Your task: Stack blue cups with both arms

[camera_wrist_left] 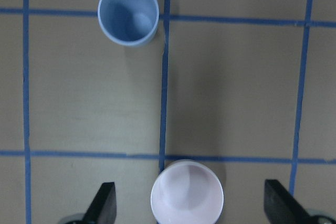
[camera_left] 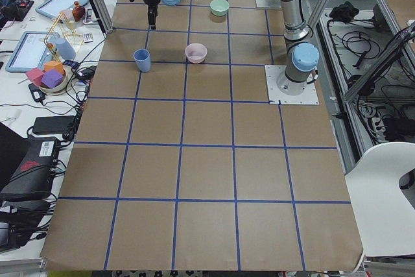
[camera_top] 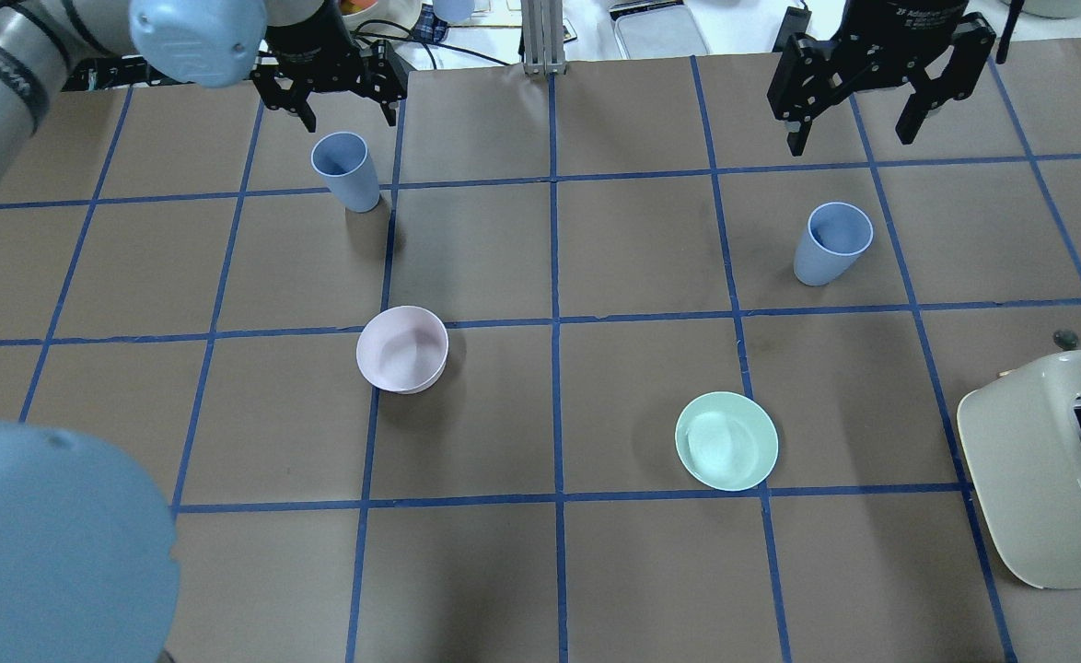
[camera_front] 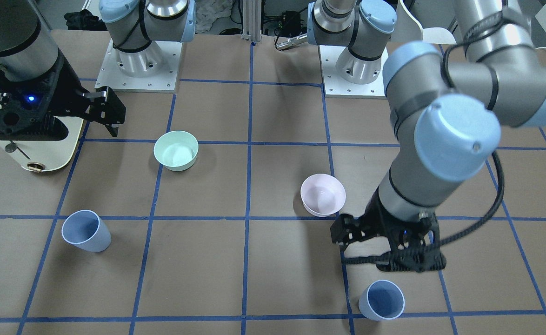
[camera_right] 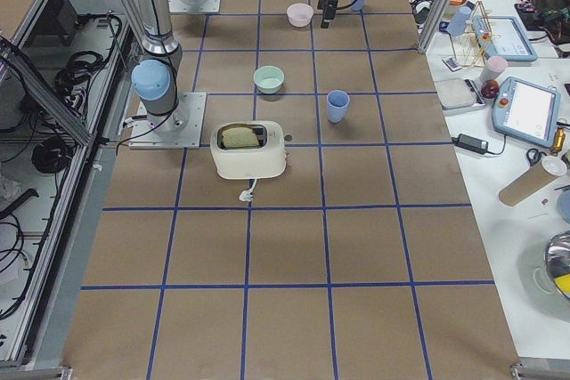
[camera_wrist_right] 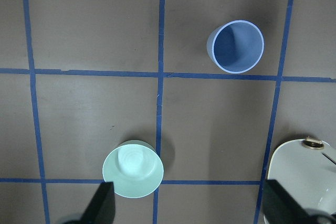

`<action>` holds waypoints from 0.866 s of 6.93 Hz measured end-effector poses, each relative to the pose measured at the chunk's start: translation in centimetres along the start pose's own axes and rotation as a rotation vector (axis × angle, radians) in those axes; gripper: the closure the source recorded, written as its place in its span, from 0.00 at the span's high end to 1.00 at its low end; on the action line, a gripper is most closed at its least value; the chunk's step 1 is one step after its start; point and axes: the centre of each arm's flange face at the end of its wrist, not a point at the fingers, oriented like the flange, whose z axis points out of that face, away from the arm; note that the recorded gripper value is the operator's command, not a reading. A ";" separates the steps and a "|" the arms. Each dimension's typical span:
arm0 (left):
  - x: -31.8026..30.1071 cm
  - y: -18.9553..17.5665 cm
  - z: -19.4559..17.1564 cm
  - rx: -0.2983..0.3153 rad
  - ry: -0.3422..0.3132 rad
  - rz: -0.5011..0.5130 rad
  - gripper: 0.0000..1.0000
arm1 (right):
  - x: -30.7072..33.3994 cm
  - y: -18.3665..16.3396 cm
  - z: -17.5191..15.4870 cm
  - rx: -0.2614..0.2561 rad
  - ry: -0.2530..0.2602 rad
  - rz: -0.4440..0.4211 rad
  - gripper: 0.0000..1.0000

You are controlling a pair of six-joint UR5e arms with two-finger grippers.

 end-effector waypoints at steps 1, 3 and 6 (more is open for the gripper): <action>-0.1 -2.3 4.2 -0.004 -0.025 0.019 1.00 | 0.1 0.0 0.0 0.004 -0.003 0.003 0.92; -0.7 -3.7 9.4 -0.051 -0.087 0.033 0.54 | 0.4 -0.2 0.0 0.013 -0.037 0.014 0.92; -0.8 -4.4 12.5 -0.057 -0.102 0.039 0.00 | 0.4 0.0 0.4 0.046 -0.059 0.019 0.96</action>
